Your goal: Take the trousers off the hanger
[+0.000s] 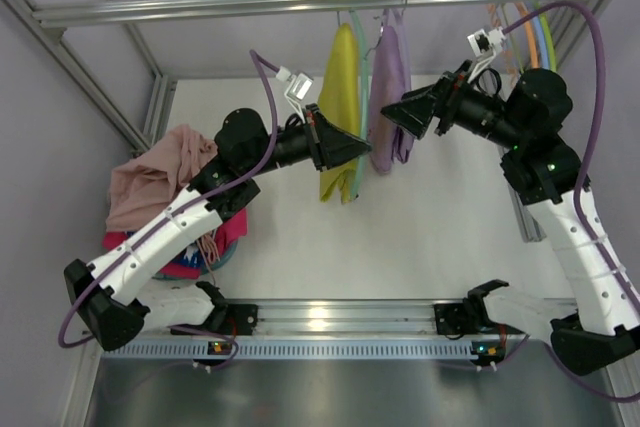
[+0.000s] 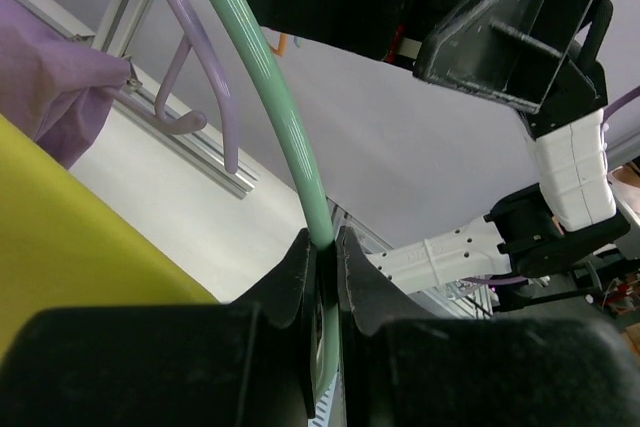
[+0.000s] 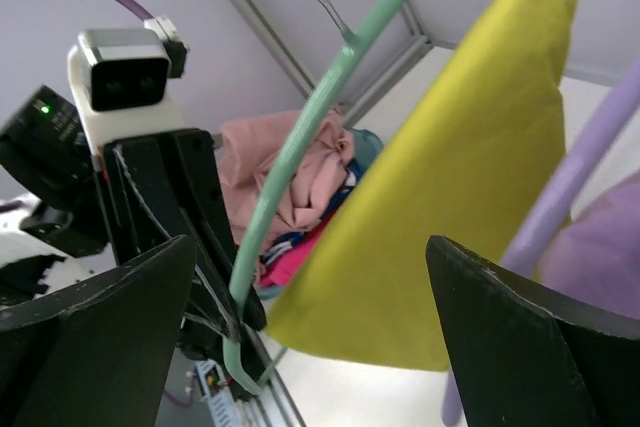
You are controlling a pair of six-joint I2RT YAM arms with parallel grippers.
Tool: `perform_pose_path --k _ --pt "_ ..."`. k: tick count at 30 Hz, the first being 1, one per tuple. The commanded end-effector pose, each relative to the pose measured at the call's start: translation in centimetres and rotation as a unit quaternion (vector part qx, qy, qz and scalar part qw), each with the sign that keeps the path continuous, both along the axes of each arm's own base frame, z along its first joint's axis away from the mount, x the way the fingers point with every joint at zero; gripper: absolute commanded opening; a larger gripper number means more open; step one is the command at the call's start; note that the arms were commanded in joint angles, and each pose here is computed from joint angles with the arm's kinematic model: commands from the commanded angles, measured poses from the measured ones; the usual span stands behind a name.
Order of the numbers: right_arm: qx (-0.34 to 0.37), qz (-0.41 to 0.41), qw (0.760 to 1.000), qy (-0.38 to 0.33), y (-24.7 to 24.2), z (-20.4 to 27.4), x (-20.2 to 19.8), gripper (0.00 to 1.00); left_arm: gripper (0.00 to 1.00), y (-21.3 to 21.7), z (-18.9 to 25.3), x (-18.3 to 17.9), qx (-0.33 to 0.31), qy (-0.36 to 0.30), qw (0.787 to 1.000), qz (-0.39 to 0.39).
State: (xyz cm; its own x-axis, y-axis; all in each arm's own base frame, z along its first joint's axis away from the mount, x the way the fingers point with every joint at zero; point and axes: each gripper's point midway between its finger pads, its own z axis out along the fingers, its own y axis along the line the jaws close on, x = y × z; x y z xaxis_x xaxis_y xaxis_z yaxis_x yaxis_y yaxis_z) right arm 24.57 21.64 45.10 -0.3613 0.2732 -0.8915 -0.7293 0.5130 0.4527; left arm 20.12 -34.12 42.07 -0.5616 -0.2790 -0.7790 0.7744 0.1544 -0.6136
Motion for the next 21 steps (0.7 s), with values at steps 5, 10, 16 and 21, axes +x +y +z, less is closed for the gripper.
perform_pose_path --k 5,10,16,21 --pt "0.095 0.083 0.992 -0.026 3.7 5.8 -1.5 0.92 0.0 3.0 10.7 -3.0 -0.129 -0.194 0.972 0.007" --pt "0.099 0.115 0.988 0.01 6.0 4.5 -1.3 0.82 0.0 3.1 11.6 -3.3 -0.135 -0.201 0.97 0.003" --pt "0.11 0.149 0.982 0.026 7.8 4.8 -2.2 0.6 0.0 2.9 10.9 -3.1 -0.126 -0.207 0.97 0.004" --pt "0.115 0.16 0.978 0.063 8.4 3.8 -2.5 0.27 0.0 2.8 10.8 -3.3 -0.119 -0.23 0.966 0.002"
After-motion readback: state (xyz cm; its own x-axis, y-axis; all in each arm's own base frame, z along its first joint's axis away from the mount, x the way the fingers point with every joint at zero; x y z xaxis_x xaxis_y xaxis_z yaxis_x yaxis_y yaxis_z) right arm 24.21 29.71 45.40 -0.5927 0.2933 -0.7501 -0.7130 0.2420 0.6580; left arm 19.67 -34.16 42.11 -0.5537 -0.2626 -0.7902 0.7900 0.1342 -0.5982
